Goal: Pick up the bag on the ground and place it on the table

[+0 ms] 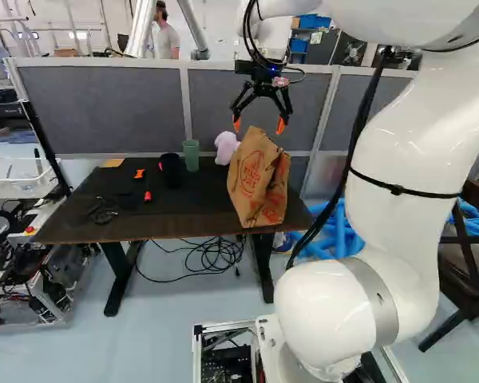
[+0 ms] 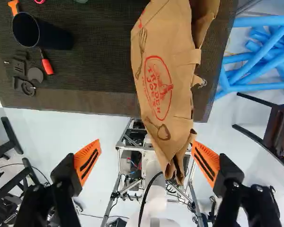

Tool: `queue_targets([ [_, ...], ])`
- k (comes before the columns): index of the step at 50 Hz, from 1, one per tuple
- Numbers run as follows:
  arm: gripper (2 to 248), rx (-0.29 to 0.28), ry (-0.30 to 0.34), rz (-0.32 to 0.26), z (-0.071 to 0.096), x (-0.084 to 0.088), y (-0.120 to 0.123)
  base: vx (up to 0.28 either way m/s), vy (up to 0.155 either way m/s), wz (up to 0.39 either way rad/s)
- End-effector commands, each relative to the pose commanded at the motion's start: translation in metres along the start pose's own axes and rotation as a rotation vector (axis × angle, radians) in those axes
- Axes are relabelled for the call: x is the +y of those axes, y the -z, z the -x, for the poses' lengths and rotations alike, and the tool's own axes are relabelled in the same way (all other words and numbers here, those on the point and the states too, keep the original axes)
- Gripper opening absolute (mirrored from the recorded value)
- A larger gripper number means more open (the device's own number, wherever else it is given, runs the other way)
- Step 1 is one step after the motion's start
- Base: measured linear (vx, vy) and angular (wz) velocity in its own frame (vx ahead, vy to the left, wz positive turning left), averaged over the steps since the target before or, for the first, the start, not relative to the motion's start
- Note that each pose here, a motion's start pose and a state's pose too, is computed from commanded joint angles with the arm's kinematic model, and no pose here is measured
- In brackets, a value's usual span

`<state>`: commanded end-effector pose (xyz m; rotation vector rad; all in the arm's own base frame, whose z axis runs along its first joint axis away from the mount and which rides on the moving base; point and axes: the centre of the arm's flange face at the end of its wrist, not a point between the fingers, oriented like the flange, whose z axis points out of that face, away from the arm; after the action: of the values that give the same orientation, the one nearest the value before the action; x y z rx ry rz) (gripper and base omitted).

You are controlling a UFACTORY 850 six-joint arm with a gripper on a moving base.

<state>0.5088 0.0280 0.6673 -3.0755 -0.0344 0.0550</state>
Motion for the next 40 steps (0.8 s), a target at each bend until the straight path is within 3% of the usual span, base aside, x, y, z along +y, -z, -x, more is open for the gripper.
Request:
queue_targets([
  [40, 247, 0.0, 0.0, 0.0, 0.0, 0.0, 0.0, -0.184, -0.004, -0.001],
])
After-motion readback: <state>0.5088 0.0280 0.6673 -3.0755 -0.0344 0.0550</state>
